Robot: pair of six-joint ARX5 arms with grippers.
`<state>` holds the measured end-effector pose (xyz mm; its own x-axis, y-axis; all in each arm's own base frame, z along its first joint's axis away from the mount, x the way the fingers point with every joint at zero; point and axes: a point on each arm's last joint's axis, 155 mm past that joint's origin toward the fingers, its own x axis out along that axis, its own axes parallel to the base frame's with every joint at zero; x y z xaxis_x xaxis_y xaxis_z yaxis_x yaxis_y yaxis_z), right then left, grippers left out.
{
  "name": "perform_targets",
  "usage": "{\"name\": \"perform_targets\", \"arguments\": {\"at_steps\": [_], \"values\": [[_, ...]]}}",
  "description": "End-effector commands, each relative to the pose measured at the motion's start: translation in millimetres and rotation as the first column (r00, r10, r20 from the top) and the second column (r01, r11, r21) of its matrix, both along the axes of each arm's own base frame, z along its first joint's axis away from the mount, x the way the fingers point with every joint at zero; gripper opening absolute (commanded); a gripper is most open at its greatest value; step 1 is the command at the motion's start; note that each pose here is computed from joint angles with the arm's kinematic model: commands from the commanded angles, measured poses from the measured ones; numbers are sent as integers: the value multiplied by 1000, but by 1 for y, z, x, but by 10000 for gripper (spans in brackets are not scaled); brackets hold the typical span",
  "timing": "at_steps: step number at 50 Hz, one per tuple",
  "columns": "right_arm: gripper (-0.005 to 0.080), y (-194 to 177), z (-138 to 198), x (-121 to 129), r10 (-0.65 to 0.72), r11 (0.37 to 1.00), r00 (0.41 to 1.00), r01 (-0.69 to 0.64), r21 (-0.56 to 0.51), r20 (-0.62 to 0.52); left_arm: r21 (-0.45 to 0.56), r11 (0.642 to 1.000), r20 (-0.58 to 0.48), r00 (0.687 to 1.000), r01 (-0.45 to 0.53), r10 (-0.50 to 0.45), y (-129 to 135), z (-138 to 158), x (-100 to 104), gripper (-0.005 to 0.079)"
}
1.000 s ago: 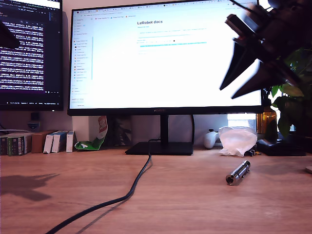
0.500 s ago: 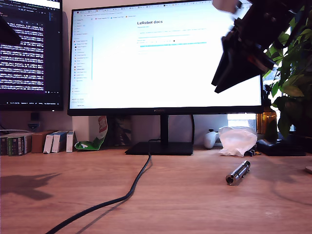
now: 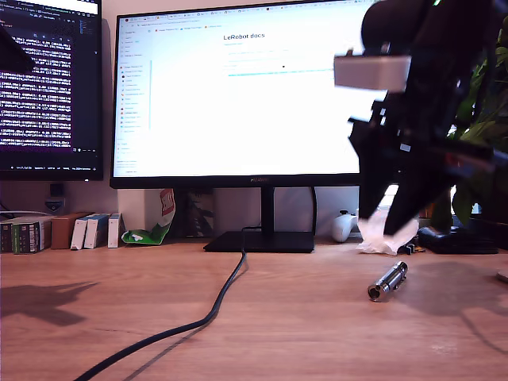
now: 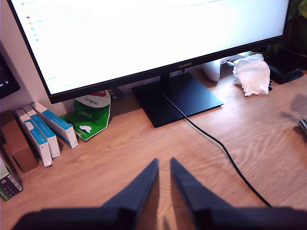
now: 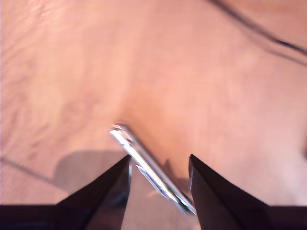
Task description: Pick the metallic laser pointer with your right arm, pass it to your left arm, then place it down to the left side of the table
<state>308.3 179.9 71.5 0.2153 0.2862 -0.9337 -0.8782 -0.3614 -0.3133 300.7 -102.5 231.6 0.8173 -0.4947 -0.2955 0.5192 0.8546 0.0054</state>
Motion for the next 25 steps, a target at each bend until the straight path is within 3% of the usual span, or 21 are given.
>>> {"name": "perform_targets", "arguments": {"at_steps": [1,5,25], "values": [[378,-2,-11,-6,13,999,999,-14,-38,-37,1,1000,3,1000,3,-3,0,1,1,63],[377,-11,-20,-6,24,994,999,-28,-105,-39,1,1000,3,1000,4,-4,0,1,1,63],[374,-14,-45,-24,221,961,966,-239,-138,-134,-4,1000,2,1000,17,-17,-3,2,-1,63]]}}
